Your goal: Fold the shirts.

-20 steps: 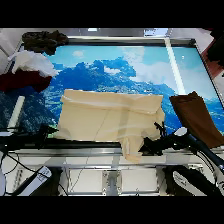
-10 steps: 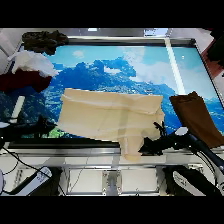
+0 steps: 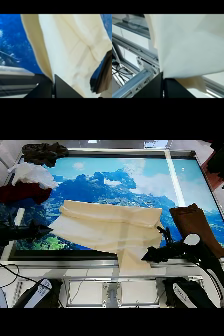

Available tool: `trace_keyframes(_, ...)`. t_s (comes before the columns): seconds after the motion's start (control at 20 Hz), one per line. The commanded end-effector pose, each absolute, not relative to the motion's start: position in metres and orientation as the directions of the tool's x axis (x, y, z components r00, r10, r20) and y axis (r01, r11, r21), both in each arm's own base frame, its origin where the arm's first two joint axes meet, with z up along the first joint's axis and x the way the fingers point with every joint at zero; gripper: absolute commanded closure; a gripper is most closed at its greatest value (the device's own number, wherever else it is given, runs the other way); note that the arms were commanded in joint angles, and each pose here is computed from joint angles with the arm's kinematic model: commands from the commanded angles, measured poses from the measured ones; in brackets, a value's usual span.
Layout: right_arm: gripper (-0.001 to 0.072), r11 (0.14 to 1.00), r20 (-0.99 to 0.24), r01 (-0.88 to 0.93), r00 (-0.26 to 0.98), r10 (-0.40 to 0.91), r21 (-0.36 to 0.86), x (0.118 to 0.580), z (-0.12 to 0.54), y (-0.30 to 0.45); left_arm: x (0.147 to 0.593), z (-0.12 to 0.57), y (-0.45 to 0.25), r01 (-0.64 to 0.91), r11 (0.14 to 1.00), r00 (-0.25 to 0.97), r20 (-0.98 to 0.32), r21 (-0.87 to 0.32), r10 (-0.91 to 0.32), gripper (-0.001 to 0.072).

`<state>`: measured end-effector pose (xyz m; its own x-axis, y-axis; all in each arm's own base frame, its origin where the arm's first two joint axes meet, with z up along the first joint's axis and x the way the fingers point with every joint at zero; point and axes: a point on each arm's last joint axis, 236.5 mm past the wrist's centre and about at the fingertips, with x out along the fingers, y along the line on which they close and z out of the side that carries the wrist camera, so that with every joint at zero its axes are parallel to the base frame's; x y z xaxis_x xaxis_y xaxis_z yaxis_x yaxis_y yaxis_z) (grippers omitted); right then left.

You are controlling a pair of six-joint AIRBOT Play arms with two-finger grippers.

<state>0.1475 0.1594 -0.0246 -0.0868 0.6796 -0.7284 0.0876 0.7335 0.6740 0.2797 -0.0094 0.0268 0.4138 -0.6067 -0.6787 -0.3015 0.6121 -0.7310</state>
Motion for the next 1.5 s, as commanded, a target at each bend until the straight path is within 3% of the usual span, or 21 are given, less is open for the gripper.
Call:
trace_keyframes(0.0,0.0688,0.744,-0.746,0.062,0.006,0.666,0.665,0.167,0.0,0.157,0.3,0.063,-0.019,-0.206,0.56,0.524,-0.574,-0.802,-0.629,0.0697)
trace_keyframes(0.1,0.0689,0.75,-0.749,0.045,0.113,0.653,0.66,0.194,0.006,0.153,0.32,0.08,-0.02,-0.161,0.527,0.601,-0.506,-0.834,-0.619,0.0699)
trace_keyframes(0.2,0.0689,0.763,-0.751,0.025,0.2,0.629,0.646,0.22,0.016,0.148,0.335,0.076,-0.015,-0.167,0.571,0.636,-0.531,-0.804,-0.561,0.0699)
trace_keyframes(0.4,0.069,0.832,-0.807,0.007,0.247,0.536,0.555,0.262,0.021,0.125,0.364,0.063,0.007,-0.241,0.641,0.713,-0.581,-0.728,-0.392,0.07)
trace_keyframes(0.5,0.069,0.863,-0.836,0.009,0.253,0.487,0.505,0.289,0.017,0.113,0.361,0.038,0.021,-0.3,0.719,0.672,-0.674,-0.627,-0.308,0.07)
trace_keyframes(0.65,0.069,0.915,-0.891,0.025,0.239,0.387,0.404,0.33,0.003,0.089,0.352,0.004,0.053,-0.419,0.762,0.58,-0.791,-0.493,-0.193,0.07)
trace_keyframes(0.85,0.069,0.936,-0.908,0.036,0.259,0.33,0.35,0.388,-0.007,0.075,0.381,0.004,0.058,-0.413,0.763,0.58,-0.789,-0.497,-0.201,0.07)
trace_keyframes(1.05,0.069,0.934,-0.897,0.039,0.293,0.33,0.356,0.431,-0.014,0.075,0.445,0.026,0.034,-0.3,0.815,0.657,-0.727,-0.495,-0.2,0.07)
trace_keyframes(1.3,0.069,0.916,-0.887,0.067,0.29,0.361,0.395,0.45,-0.034,0.083,0.502,-0.006,-0.025,-0.198,0.852,0.614,-0.738,-0.486,-0.279,0.07)
trace_keyframes(1.45,0.069,0.918,-0.898,0.08,0.254,0.358,0.389,0.448,-0.051,0.083,0.513,-0.044,-0.027,-0.252,0.838,0.592,-0.762,-0.483,-0.262,0.07)
